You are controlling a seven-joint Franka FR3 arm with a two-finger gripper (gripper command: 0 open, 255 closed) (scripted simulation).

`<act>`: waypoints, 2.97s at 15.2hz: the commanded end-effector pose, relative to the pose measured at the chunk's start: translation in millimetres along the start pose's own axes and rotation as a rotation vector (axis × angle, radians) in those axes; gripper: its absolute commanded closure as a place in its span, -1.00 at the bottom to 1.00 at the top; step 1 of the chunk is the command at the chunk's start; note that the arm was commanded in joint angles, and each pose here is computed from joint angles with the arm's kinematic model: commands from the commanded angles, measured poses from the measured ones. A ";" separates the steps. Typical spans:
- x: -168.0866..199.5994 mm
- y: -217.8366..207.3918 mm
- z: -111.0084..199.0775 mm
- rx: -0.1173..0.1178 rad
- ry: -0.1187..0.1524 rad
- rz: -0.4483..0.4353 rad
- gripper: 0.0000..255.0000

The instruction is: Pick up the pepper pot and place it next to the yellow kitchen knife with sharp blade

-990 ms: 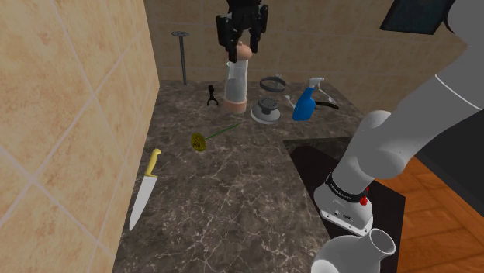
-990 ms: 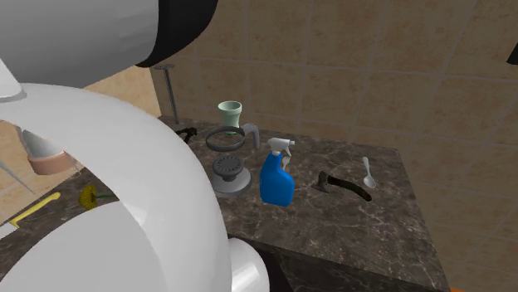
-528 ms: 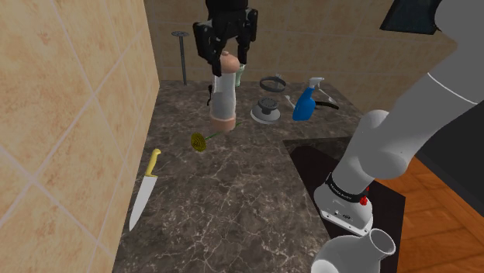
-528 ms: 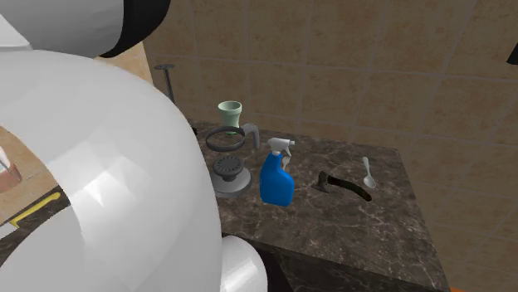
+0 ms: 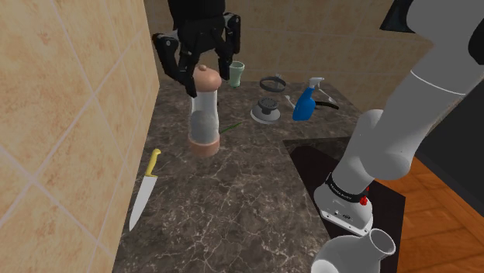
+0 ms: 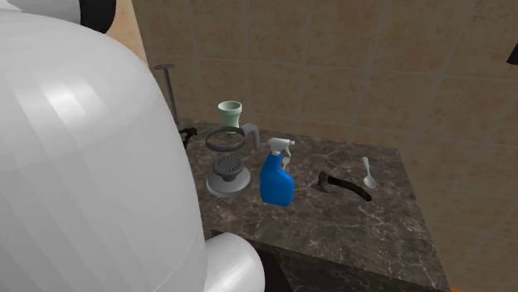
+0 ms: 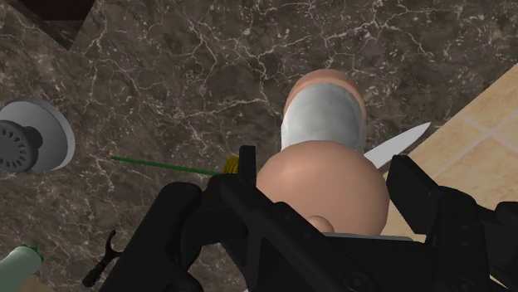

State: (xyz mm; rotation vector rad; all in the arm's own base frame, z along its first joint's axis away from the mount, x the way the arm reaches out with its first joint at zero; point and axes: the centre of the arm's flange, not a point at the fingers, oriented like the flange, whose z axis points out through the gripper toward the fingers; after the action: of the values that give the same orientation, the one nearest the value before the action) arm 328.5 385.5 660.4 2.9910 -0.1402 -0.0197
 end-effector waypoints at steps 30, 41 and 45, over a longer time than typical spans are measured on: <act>-17.6 -53.7 143.9 0.001 0.000 0.002 1.00; -17.3 -62.3 201.3 0.001 0.000 0.002 1.00; -17.2 -65.4 222.2 0.001 0.000 0.002 1.00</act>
State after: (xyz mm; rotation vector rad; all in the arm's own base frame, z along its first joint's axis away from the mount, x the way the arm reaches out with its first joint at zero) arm 312.5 418.3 435.5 2.9910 -0.1430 -0.0206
